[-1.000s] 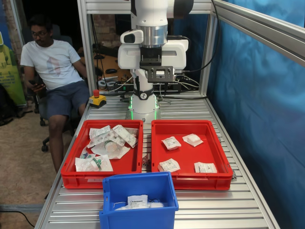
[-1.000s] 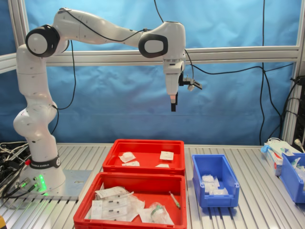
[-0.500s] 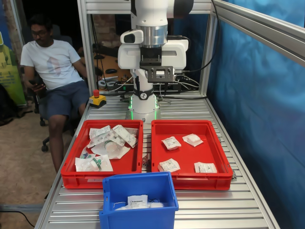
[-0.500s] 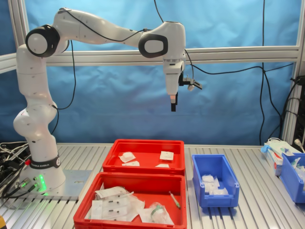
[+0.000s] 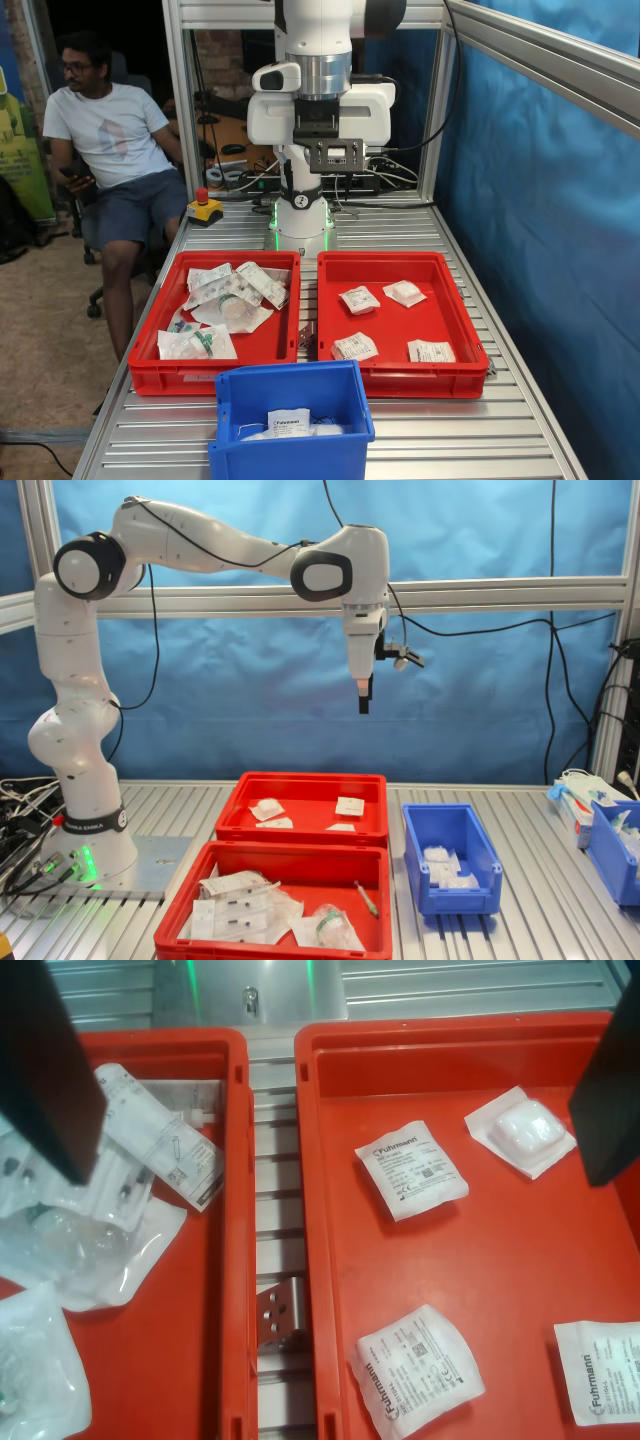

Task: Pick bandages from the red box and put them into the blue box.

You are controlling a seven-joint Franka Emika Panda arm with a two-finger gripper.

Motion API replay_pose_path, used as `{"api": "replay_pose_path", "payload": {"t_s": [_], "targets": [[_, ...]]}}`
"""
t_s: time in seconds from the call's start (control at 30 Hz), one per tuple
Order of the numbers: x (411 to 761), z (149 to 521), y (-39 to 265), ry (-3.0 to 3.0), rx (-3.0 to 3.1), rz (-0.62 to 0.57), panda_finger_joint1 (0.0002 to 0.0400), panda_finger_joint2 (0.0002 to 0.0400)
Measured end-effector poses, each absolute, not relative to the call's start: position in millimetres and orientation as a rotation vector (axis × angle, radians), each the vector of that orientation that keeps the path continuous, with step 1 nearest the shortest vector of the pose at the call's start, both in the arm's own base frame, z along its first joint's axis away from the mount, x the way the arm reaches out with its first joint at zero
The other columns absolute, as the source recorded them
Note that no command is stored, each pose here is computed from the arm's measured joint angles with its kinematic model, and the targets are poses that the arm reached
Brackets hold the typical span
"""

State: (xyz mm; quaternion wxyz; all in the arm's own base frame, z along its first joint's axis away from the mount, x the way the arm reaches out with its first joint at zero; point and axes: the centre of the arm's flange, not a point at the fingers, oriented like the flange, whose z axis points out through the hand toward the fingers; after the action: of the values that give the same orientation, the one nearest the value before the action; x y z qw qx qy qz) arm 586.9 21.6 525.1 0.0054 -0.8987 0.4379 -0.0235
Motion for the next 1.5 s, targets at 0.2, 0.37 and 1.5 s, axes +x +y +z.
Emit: {"api": "replay_pose_path", "payload": {"t_s": [0.2, 0.37, 1.5], "targets": [[587, 525, 22, 1.371, -2.814, -0.074, 0.04, 0.04], [587, 525, 22, 1.371, -2.814, -0.074, 0.04, 0.04], [605, 502, 56, 1.275, -2.818, -0.162, 0.04, 0.04]]}}
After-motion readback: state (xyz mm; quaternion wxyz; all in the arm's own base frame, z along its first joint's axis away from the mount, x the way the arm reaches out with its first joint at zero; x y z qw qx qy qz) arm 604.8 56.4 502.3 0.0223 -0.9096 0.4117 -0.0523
